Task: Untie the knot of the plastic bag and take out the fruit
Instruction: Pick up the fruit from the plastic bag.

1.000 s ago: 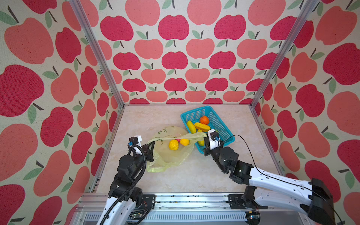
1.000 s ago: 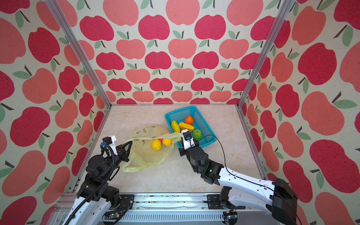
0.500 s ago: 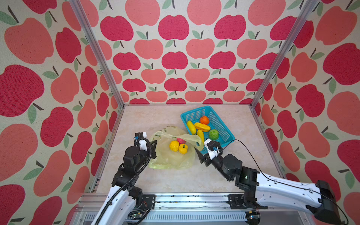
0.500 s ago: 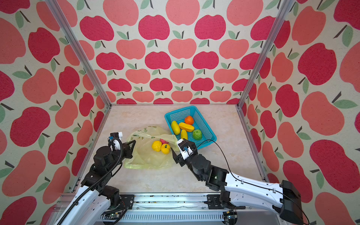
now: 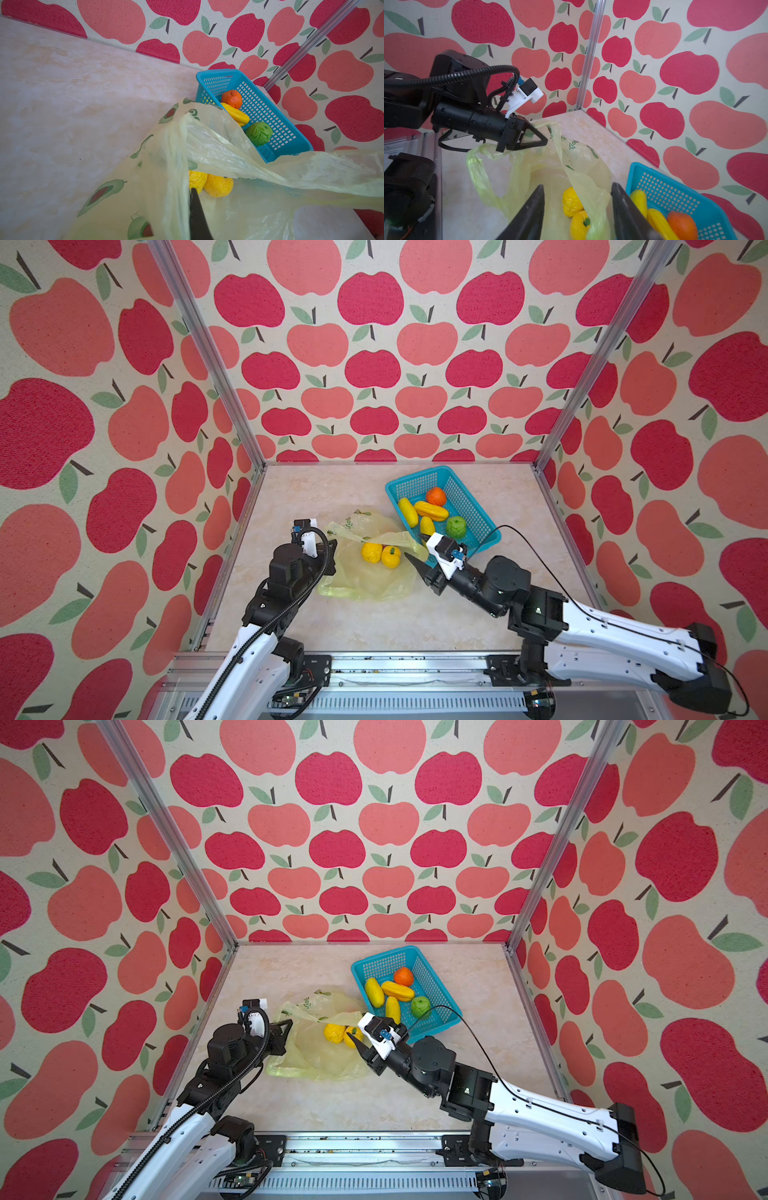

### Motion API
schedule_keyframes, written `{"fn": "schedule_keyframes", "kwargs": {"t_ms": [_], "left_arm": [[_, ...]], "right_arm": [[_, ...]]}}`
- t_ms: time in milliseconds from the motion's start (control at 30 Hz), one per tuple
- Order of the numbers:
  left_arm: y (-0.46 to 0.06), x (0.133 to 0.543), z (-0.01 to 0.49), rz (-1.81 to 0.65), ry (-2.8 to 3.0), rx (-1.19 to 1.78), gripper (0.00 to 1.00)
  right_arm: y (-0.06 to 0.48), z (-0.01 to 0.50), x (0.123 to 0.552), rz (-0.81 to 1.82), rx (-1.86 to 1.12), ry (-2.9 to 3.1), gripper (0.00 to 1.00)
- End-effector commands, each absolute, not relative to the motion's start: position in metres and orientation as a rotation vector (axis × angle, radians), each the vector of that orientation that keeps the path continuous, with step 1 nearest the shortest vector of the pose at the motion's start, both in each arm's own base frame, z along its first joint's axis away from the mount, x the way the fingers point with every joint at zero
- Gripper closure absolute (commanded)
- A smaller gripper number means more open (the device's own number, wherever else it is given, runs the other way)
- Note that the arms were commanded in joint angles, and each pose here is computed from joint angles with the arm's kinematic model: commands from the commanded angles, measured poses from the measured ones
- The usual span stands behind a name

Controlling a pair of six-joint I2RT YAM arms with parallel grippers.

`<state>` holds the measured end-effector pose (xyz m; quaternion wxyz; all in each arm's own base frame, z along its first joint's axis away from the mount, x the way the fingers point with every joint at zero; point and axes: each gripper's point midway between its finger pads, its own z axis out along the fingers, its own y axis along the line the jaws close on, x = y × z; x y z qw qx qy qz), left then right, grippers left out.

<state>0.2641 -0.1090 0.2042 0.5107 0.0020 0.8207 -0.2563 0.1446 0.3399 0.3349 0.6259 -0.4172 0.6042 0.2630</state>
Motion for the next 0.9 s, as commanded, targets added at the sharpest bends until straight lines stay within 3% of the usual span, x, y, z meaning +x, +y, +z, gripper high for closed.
{"fn": "schedule_keyframes", "kwargs": {"t_ms": [0, 133, 333, 700, 767, 867], "left_arm": [[-0.110, 0.261, 0.217, -0.626, 1.947, 0.028, 1.00], [-0.109, 0.260, 0.219, -0.626, 1.941, 0.027, 1.00], [-0.111, 0.261, 0.217, -0.632, 1.946, 0.029, 1.00], [-0.109, 0.260, 0.219, -0.627, 1.933, 0.025, 1.00], [-0.110, 0.260, 0.218, -0.634, 1.938, 0.029, 1.00], [-0.111, 0.260, 0.219, -0.639, 1.941, 0.034, 1.00]], "right_arm": [[0.385, 0.278, 0.136, 0.619, -1.147, 1.486, 0.57], [0.418, 0.222, 0.144, 0.585, -1.206, 1.610, 0.68], [0.433, 0.175, 0.148, 0.575, -1.228, 1.692, 0.68], [0.401, 0.126, 0.222, 0.438, -1.036, 1.913, 0.68], [0.397, 0.117, 0.232, 0.378, -1.017, 1.943, 0.64], [0.386, 0.098, 0.248, 0.227, -0.995, 1.978, 0.40]]}}
